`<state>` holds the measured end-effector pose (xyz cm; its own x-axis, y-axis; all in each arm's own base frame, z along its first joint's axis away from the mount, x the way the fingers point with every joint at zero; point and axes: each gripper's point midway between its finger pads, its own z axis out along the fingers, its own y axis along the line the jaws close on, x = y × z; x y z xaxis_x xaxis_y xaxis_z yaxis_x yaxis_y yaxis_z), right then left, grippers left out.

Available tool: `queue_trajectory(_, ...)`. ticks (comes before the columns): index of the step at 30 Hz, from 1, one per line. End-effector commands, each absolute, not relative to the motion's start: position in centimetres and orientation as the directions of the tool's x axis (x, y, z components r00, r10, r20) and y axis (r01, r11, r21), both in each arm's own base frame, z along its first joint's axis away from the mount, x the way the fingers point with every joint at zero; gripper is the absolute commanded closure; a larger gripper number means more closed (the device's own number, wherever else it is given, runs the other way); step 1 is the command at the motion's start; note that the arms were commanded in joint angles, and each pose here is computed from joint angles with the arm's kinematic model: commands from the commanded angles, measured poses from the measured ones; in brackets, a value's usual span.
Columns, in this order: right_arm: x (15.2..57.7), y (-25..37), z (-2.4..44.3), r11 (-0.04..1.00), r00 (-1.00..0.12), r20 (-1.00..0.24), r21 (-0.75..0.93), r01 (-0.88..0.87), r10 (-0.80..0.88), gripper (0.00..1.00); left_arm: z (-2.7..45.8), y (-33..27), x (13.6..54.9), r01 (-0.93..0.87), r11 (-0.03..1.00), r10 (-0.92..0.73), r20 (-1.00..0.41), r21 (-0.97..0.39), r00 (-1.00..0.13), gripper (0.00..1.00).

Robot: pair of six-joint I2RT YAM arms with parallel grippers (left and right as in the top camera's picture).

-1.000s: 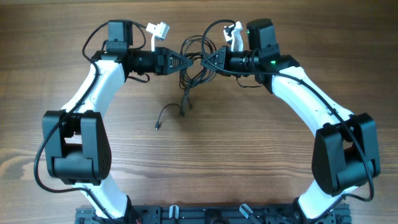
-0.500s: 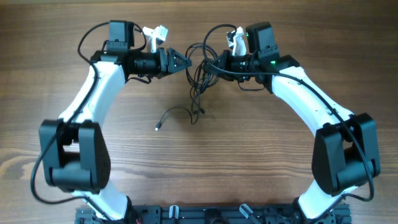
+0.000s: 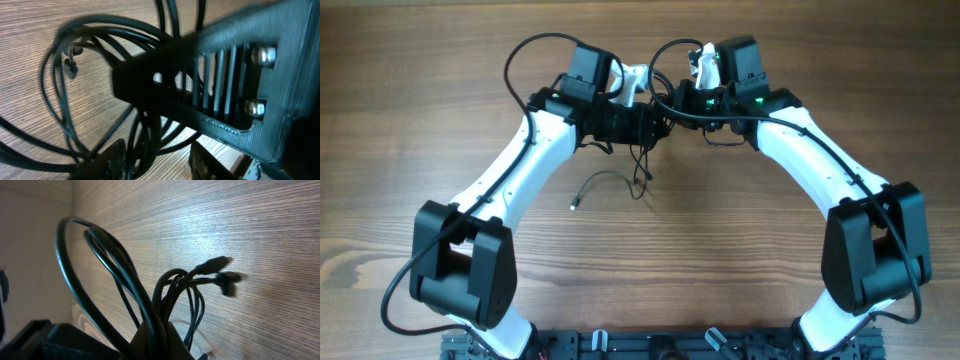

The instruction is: Untangle cables

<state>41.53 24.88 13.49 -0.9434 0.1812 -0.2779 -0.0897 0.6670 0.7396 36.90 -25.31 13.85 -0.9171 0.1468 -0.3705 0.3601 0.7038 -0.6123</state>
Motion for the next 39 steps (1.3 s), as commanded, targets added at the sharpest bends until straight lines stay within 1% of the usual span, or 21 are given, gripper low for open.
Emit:
queue_trajectory(1, 41.7, 24.7, 12.6, 0.680, -0.946, -0.260, 0.730, -0.062, 0.193, 0.96, 13.7, -25.4, 37.2, 0.388, 0.739, 0.170, -0.405, -0.551, -0.898, 0.56)
queue_trajectory(2, 41.6, 24.7, 12.5, 0.681, -0.947, -0.256, 0.730, -0.058, 0.193, 0.96, 13.4, -25.2, 37.3, 0.383, 0.754, 0.169, -0.406, -0.534, -0.898, 0.55)
queue_trajectory(4, 41.5, 24.6, 12.4, 0.684, -0.949, -0.249, 0.728, -0.052, 0.192, 0.96, 12.6, -24.8, 37.6, 0.370, 0.779, 0.167, -0.401, -0.506, -0.901, 0.59)
queue_trajectory(7, 41.3, 24.7, 12.3, 0.683, -0.951, -0.243, 0.729, -0.049, 0.190, 0.96, 11.2, -24.6, 37.5, 0.354, 0.789, 0.170, -0.376, -0.501, -0.911, 0.68)
queue_trajectory(8, 41.3, 24.7, 12.3, 0.683, -0.952, -0.241, 0.729, -0.048, 0.190, 0.96, 10.9, -24.6, 37.4, 0.350, 0.791, 0.171, -0.368, -0.501, -0.914, 0.73)
queue_trajectory(10, 41.3, 24.6, 12.3, 0.683, -0.951, -0.242, 0.729, -0.049, 0.190, 0.96, 10.3, -24.6, 37.5, 0.344, 0.794, 0.173, -0.357, -0.502, -0.918, 0.91)
queue_trajectory(11, 41.3, 24.6, 12.3, 0.683, -0.952, -0.242, 0.728, -0.048, 0.190, 0.96, 10.1, -24.6, 37.6, 0.343, 0.794, 0.172, -0.357, -0.501, -0.918, 0.96)
queue_trajectory(15, 41.3, 24.6, 12.3, 0.684, -0.952, -0.239, 0.728, -0.046, 0.190, 0.94, 10.6, -24.3, 38.4, 0.348, 0.792, 0.156, -0.385, -0.501, -0.909, 0.96)
queue_trajectory(16, 41.3, 24.6, 12.3, 0.685, -0.952, -0.239, 0.727, -0.047, 0.189, 0.85, 10.6, -24.2, 38.6, 0.347, 0.793, 0.151, -0.390, -0.501, -0.908, 0.96)
queue_trajectory(17, 41.2, 24.6, 12.2, 0.685, -0.953, -0.238, 0.727, -0.045, 0.190, 0.62, 10.7, -24.0, 38.8, 0.345, 0.794, 0.147, -0.393, -0.501, -0.908, 0.96)
queue_trajectory(18, 41.3, 24.5, 12.2, 0.688, -0.952, -0.239, 0.724, -0.044, 0.191, 0.46, 10.7, -23.8, 38.9, 0.340, 0.796, 0.141, -0.394, -0.501, -0.908, 0.96)
queue_trajectory(19, 41.3, 24.5, 12.2, 0.690, -0.952, -0.245, 0.722, -0.051, 0.186, 0.40, 10.9, -23.5, 39.1, 0.336, 0.798, 0.133, -0.396, -0.501, -0.908, 0.96)
queue_trajectory(21, 41.3, 24.5, 12.1, 0.693, -0.951, -0.248, 0.720, -0.051, 0.187, 0.30, 11.1, -22.9, 39.4, 0.325, 0.802, 0.119, -0.399, -0.501, -0.909, 0.96)
queue_trajectory(23, 41.5, 24.2, 12.0, 0.704, -0.947, -0.255, 0.708, -0.045, 0.195, 0.17, 11.5, -22.3, 39.6, 0.345, 0.798, 0.131, -0.417, -0.494, -0.900, 0.96)
queue_trajectory(26, 41.9, 23.6, 11.6, 0.732, -0.939, -0.270, 0.681, -0.030, 0.214, 0.12, 11.8, -21.5, 39.6, 0.364, 0.798, 0.149, -0.429, -0.479, -0.891, 0.96)
queue_trajectory(29, 42.3, 22.8, 11.0, 0.764, -0.930, -0.285, 0.646, -0.006, 0.234, 0.10, 11.8, -20.4, 39.4, 0.374, 0.803, 0.167, -0.427, -0.465, -0.889, 0.96)
queue_trajectory(32, 42.4, 22.1, 10.5, 0.794, -0.926, -0.298, 0.608, 0.005, 0.234, 0.09, 11.8, -20.1, 38.9, 0.411, 0.779, 0.205, -0.427, -0.473, -0.881, 0.96)
queue_trajectory(34, 42.1, 22.0, 10.3, 0.807, -0.929, -0.316, 0.590, -0.032, 0.194, 0.10, 12.2, -20.2, 38.3, 0.454, 0.731, 0.235, -0.436, -0.509, -0.869, 0.96)
queue_trajectory(37, 41.7, 21.8, 10.0, 0.819, -0.934, -0.319, 0.571, -0.056, 0.159, 0.11, 13.5, -20.5, 37.4, 0.529, 0.621, 0.271, -0.475, -0.578, -0.837, 0.96)
queue_trajectory(39, 41.6, 21.8, 9.9, 0.819, -0.936, -0.314, 0.571, -0.053, 0.158, 0.16, 14.2, -20.4, 36.8, 0.567, 0.557, 0.286, -0.500, -0.607, -0.817, 0.96)
